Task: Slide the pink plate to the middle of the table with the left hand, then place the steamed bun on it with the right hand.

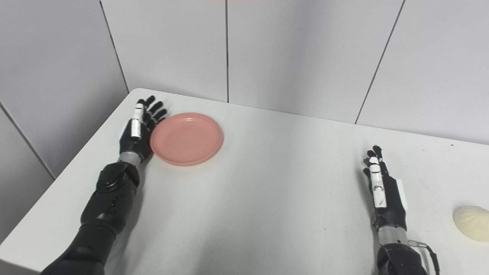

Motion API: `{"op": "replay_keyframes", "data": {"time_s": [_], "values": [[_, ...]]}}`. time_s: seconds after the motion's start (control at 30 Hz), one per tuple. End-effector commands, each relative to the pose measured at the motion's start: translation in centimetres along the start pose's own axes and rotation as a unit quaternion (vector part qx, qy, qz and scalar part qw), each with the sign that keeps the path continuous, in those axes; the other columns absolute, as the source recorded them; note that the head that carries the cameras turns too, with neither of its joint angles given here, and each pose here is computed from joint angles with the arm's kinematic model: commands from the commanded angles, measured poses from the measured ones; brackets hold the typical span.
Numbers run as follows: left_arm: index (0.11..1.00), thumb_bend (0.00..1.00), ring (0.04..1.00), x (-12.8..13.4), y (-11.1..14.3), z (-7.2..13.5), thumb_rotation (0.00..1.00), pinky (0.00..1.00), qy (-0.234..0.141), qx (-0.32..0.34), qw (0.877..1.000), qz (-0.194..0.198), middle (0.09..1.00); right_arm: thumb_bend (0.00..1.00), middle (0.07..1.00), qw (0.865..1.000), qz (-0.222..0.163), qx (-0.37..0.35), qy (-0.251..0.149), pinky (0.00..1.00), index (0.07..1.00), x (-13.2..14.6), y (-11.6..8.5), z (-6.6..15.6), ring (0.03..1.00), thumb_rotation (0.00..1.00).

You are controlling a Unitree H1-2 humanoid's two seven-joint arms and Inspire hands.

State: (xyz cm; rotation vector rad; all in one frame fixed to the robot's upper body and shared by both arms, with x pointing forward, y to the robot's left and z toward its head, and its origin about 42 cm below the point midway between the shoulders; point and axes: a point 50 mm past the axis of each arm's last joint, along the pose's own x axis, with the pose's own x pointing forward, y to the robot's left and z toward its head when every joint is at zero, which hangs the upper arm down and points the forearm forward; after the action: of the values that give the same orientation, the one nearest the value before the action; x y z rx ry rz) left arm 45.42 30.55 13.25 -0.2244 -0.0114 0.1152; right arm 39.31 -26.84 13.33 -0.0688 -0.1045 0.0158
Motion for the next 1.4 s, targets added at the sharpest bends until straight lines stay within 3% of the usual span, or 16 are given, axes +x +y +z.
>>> {"op": "replay_keyframes", "data": {"time_s": [0.0,0.53,0.9,1.37], "values": [[0.886,0.41,0.879,-1.2,-0.5,-2.8,1.0,0.9,0.071,0.005,0.997,-0.007,0.884,0.15,0.96,0.999,-0.007,0.01,0.033,0.97,0.973,-1.5,0.1,-2.3,0.951,1.0],[0.887,0.42,0.882,-2.9,-7.2,-5.0,1.0,0.88,0.096,0.044,0.987,-0.118,0.894,0.16,0.955,0.999,-0.006,0.007,0.035,0.96,0.97,-1.7,1.0,-2.3,0.946,1.0],[0.926,0.36,0.914,-5.3,-11.6,-6.2,1.0,0.94,0.12,0.066,0.97,-0.199,0.924,0.19,0.947,0.999,-0.013,0.006,0.044,0.94,0.96,-1.8,1.8,-2.4,0.933,1.0],[0.925,0.42,0.916,-7.9,-13.7,-8.9,1.0,0.95,0.144,0.021,0.956,-0.255,0.922,0.2,0.941,0.999,-0.013,-0.001,0.043,0.92,0.958,-1.9,3.0,-2.6,0.927,1.0]]}}
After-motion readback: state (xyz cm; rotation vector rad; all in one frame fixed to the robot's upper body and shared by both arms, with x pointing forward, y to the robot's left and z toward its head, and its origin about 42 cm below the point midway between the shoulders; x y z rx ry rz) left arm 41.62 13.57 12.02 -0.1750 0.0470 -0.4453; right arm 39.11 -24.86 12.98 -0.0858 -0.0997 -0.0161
